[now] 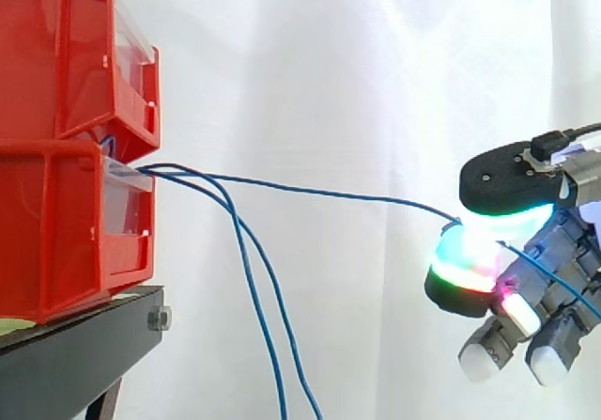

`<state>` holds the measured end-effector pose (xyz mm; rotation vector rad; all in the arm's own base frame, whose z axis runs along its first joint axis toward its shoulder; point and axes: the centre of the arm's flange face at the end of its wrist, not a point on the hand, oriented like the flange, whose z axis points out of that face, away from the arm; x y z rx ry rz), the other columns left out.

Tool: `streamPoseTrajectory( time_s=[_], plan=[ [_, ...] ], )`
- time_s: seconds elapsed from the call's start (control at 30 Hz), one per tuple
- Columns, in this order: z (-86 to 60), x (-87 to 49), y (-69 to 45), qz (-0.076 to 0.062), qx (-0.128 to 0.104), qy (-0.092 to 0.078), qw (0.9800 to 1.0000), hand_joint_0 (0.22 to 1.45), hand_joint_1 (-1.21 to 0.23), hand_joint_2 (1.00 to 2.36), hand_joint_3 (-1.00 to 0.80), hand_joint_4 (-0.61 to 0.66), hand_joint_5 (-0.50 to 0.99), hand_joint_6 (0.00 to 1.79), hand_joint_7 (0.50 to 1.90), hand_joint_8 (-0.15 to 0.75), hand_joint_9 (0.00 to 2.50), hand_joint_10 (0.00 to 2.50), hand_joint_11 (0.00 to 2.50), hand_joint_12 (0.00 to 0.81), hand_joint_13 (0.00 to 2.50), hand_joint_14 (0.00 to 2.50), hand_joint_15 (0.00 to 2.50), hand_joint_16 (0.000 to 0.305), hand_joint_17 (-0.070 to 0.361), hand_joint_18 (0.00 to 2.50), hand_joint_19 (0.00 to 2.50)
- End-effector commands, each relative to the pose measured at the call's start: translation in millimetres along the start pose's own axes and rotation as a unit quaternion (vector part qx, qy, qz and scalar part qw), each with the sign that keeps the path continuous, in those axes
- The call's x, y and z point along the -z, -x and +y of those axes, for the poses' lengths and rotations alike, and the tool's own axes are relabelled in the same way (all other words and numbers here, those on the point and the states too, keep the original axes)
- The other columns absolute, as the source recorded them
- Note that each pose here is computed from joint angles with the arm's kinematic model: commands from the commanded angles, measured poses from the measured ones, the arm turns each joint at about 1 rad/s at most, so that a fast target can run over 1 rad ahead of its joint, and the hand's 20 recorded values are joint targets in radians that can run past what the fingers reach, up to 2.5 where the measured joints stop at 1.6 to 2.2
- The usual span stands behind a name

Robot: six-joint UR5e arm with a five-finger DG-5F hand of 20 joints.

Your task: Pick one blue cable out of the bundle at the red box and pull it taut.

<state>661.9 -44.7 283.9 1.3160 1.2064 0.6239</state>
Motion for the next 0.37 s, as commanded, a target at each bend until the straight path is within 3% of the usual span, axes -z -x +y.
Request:
streamPoseTrajectory(
  time_s=[0.0,0.33],
  plan=[
    [0.0,0.0,0.0,0.000,0.000,0.000,1.0000,0.58,-0.76,1.02,0.06,-0.01,-0.11,0.84,1.24,0.391,0.88,0.01,0.83,0.458,0.62,0.01,0.25,0.065,0.147,0.82,0.39],
    [0.0,0.0,0.0,0.000,0.000,0.000,1.0000,0.58,-0.76,1.02,0.06,-0.01,-0.11,0.84,1.24,0.391,0.88,0.01,0.83,0.456,0.61,0.01,0.25,0.065,0.146,0.81,0.39]
  ],
)
